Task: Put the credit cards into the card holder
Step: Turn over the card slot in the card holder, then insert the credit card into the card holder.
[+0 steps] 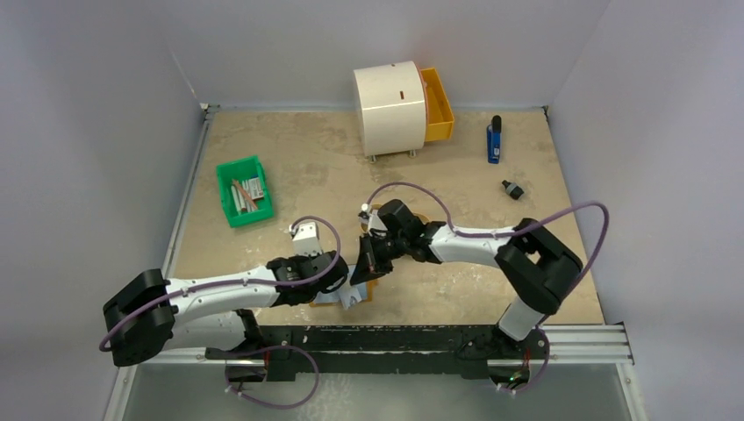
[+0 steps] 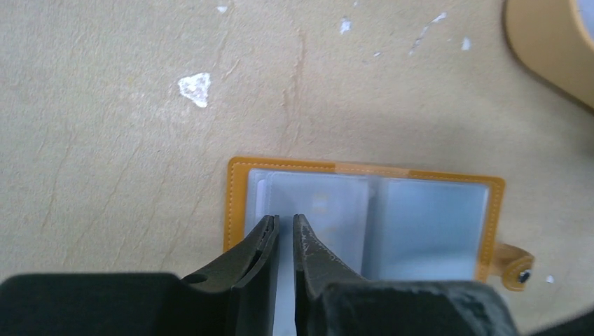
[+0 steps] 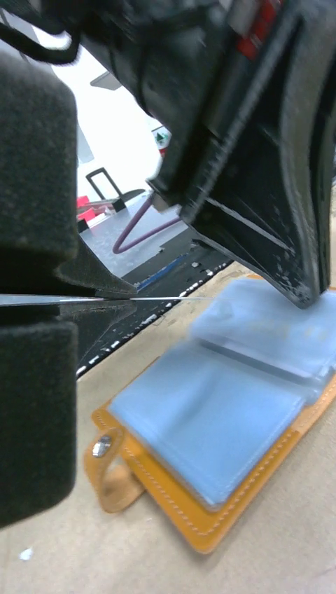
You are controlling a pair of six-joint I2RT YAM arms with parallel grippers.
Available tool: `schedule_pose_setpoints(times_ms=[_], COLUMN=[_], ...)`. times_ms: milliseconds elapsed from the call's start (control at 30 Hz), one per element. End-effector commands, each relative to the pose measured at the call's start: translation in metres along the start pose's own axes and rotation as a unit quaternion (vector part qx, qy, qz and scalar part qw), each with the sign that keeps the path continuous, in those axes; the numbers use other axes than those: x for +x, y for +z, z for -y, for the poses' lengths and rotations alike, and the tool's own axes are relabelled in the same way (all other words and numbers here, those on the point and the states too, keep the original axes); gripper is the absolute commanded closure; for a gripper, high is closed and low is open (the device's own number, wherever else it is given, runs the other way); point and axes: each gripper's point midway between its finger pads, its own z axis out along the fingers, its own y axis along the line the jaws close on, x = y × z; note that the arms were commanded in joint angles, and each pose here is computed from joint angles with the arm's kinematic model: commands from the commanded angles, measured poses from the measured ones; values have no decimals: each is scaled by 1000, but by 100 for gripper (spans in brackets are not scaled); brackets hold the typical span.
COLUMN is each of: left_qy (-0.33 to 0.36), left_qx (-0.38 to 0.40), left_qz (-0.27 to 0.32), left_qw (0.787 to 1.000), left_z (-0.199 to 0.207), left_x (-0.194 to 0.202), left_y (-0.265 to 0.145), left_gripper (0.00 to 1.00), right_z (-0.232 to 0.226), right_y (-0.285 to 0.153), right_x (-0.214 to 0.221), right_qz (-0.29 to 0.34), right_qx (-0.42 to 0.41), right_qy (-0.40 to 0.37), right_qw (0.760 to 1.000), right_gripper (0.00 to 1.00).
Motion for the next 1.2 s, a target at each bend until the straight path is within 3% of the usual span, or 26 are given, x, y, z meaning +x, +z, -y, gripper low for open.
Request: schedule_pose_setpoints(times_ms=[0, 200, 1167], left_qy=[-23, -24, -26], left_qx=[-3, -4, -4], left_qz=[8, 4, 6], left_qw=[1000, 1000, 1000], left_z=[-3, -6, -5], left_x=[3, 7, 3], left_y=[6, 7, 4], left_gripper=[88, 89, 90], right_z=[7, 20, 7], right_y=[-15, -13, 2], right_x=[-2, -12, -28], right_qz=[36, 58, 55], right_qx=[24, 28, -17], right_qy=[-4, 20, 7], right_qw=[999, 998, 998], right_gripper=[100, 100, 100])
